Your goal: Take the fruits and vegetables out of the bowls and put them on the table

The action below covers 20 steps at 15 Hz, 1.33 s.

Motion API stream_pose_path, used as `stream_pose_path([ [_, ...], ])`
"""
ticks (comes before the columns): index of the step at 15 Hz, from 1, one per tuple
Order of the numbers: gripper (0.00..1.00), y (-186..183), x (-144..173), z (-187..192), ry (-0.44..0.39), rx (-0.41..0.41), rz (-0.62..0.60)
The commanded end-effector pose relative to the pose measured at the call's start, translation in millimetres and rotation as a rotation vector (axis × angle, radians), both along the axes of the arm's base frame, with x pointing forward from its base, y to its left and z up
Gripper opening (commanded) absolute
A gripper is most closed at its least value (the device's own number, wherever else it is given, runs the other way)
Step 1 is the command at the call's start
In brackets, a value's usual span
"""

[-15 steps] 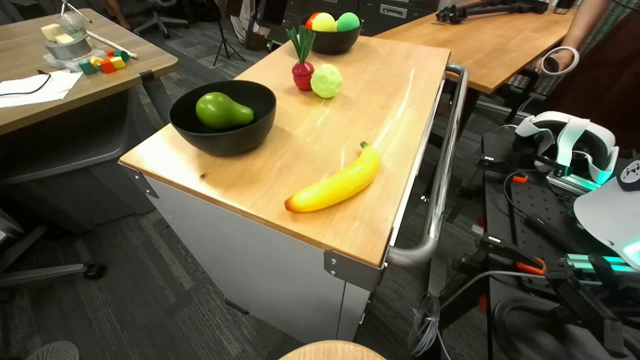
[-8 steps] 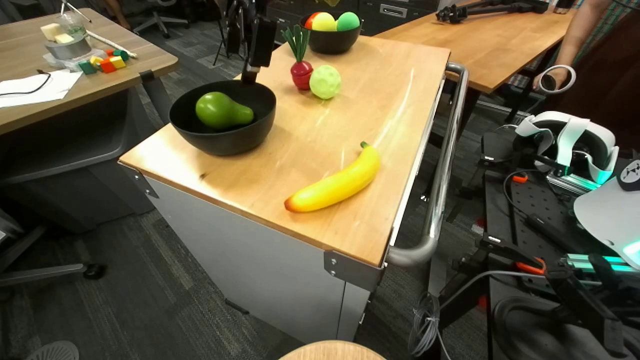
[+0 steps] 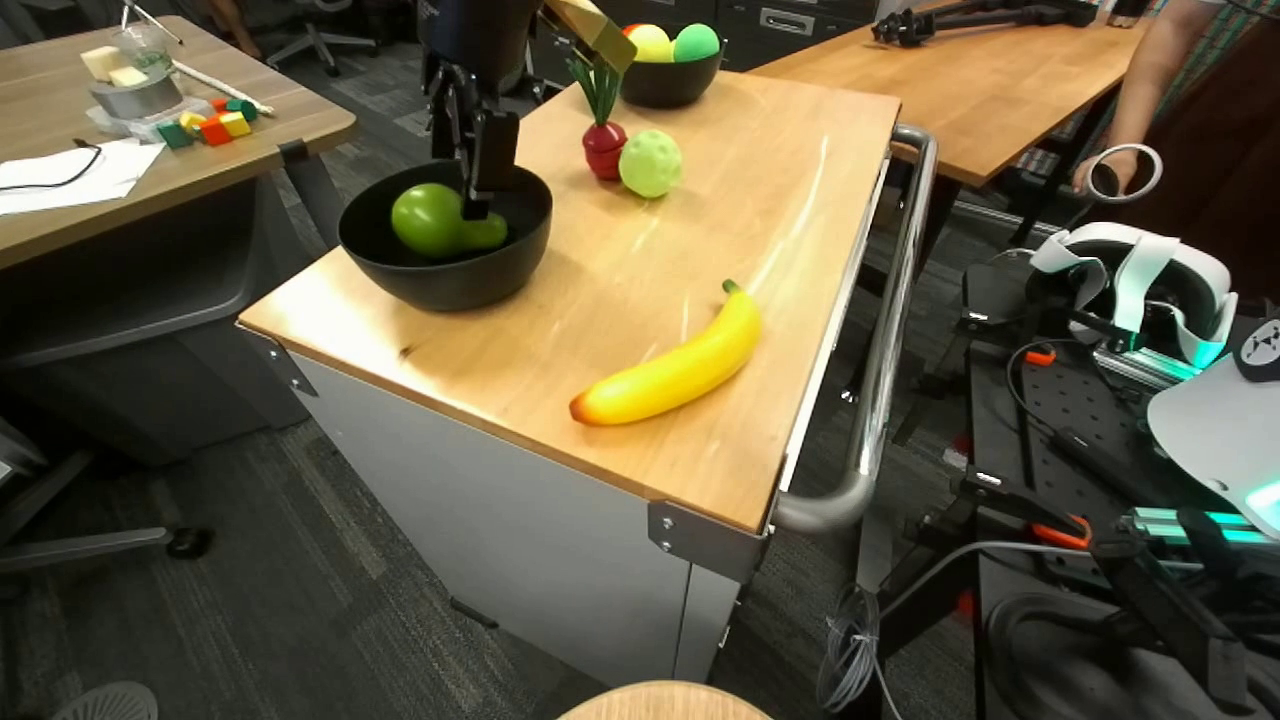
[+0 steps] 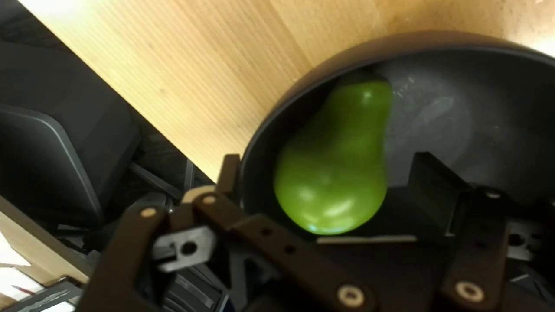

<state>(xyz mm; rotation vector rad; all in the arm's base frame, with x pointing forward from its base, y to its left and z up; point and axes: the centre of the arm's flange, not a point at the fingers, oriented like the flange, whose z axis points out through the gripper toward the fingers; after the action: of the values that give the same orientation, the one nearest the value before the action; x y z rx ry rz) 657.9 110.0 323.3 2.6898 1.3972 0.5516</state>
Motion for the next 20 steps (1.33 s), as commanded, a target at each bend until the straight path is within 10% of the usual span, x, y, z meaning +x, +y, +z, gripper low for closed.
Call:
stream_pose_path([
  [1, 0.98, 22, 17, 0, -0.029, -0.017, 0.027],
  [20, 1.00, 59, -13, 24, -0.165, -0.140, 0.128],
])
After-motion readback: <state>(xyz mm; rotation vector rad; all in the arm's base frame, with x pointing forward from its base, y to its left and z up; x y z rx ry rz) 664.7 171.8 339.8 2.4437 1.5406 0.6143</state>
